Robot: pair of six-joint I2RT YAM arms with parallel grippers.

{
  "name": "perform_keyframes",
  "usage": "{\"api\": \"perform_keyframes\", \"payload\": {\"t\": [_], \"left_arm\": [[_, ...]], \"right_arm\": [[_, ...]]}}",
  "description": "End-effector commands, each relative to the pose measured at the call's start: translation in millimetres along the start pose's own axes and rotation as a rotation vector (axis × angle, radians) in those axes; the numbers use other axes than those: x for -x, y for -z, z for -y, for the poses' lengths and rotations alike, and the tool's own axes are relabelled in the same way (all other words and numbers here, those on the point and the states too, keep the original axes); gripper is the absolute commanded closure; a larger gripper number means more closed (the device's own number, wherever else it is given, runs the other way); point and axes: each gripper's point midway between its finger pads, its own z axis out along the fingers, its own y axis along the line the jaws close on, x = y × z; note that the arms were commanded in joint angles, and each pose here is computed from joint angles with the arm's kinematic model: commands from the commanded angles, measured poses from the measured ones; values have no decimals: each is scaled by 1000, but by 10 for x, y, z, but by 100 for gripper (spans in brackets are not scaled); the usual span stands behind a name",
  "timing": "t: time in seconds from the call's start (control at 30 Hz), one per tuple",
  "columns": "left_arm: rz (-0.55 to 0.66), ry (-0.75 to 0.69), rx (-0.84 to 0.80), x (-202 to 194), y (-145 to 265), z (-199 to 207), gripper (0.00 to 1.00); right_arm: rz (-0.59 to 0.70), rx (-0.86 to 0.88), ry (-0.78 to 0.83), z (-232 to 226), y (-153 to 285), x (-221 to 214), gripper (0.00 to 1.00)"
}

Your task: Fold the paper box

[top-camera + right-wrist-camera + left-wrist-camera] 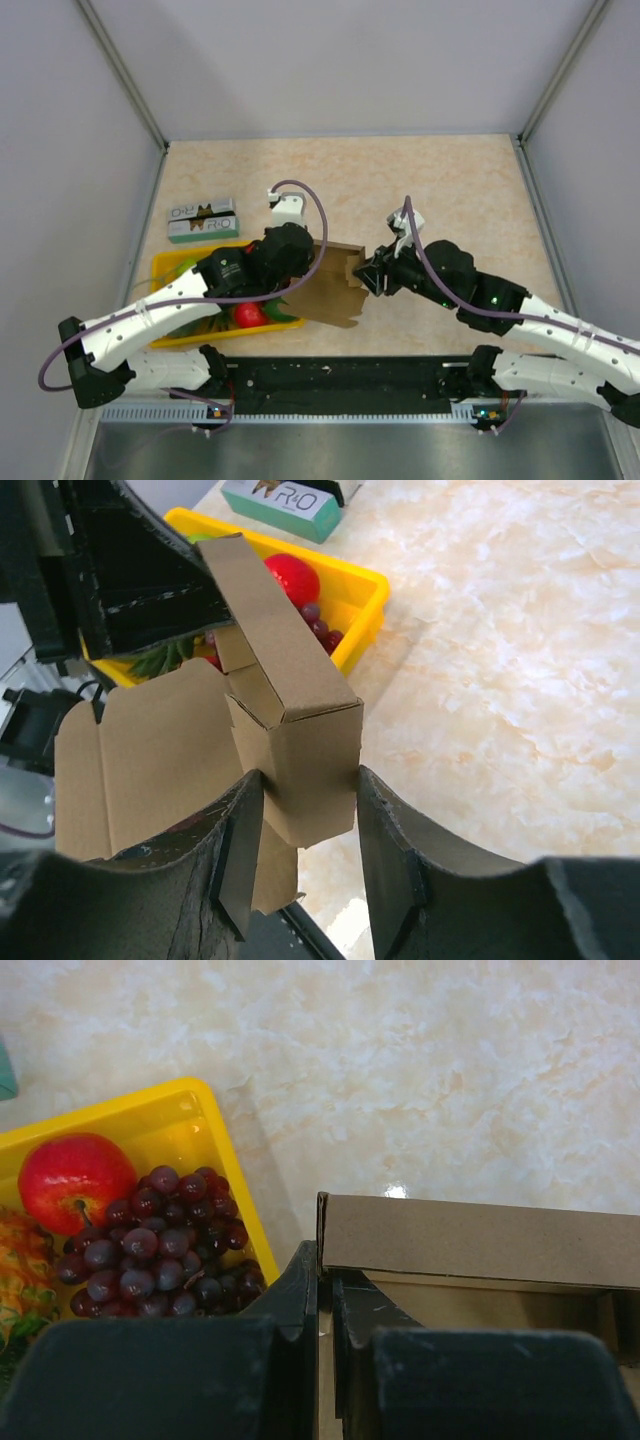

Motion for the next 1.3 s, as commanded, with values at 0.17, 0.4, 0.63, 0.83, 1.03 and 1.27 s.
{"api": "perform_keyframes", "payload": {"t": [0.17,0.4,0.63,0.83,1.03,1.27], "left_arm": [[109,80,76,294,112,12,100],[137,117,110,310,153,-36,100],[159,137,138,330,204,-91,100],[169,141,141,349,235,-84,100],[173,147,136,333,249,-47,100],[184,155,156,316,258,-29,100]], "right_arm": [[78,-222,-34,116,-107,307,59],[87,-370,-17,180,-205,366,63],[89,-482,18,262,-254,336,66],[89,-563,67,275,-298,341,68],[100,-627,89,328,-331,364,99],[199,-836,278,275,-292,490,100]]}}
